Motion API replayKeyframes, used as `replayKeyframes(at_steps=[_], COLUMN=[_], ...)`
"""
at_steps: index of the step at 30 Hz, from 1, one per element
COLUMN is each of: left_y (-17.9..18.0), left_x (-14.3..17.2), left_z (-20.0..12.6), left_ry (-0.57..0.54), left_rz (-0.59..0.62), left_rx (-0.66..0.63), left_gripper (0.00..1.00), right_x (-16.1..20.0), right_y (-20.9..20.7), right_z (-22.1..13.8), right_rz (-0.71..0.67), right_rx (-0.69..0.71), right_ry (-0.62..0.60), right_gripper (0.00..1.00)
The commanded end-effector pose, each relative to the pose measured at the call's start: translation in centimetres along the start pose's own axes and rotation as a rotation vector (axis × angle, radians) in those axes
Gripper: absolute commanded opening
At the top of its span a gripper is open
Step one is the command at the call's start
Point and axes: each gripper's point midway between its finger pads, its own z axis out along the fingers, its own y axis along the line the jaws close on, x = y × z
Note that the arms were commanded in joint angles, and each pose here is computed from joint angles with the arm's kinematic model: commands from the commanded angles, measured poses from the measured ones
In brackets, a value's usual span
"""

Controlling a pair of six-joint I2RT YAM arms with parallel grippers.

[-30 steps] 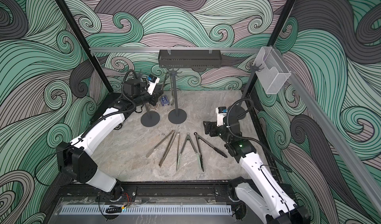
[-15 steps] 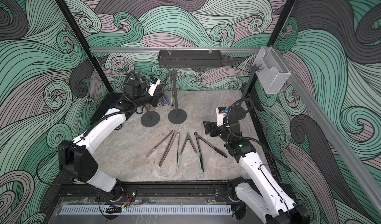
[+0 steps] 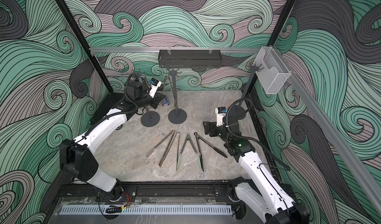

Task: Hang food tongs on kitchen utensil racks
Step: Hang the food tongs on the rack.

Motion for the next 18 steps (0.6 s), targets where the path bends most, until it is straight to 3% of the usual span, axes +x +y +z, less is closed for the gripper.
replayKeyframes(at_steps=[1,18], left_y=[0.1,-2.0], left_x=[0.7,-0.9], left_z=[0.3,-1.0], left_ry=[0.020,-0.005], left_rz=[-0.010,0.016], left_rx=[0.006,0.033], left_gripper=[0.18,0.41], right_x=[-0.1,-0.3], right_y=[0.1,0.2], right_z=[0.0,-0.3], right_rz=[0.003,0.008], right_rx=[-0.012,-0.020], right_ry=[-0.009,-0.017], right_gripper=[0.87,0.87])
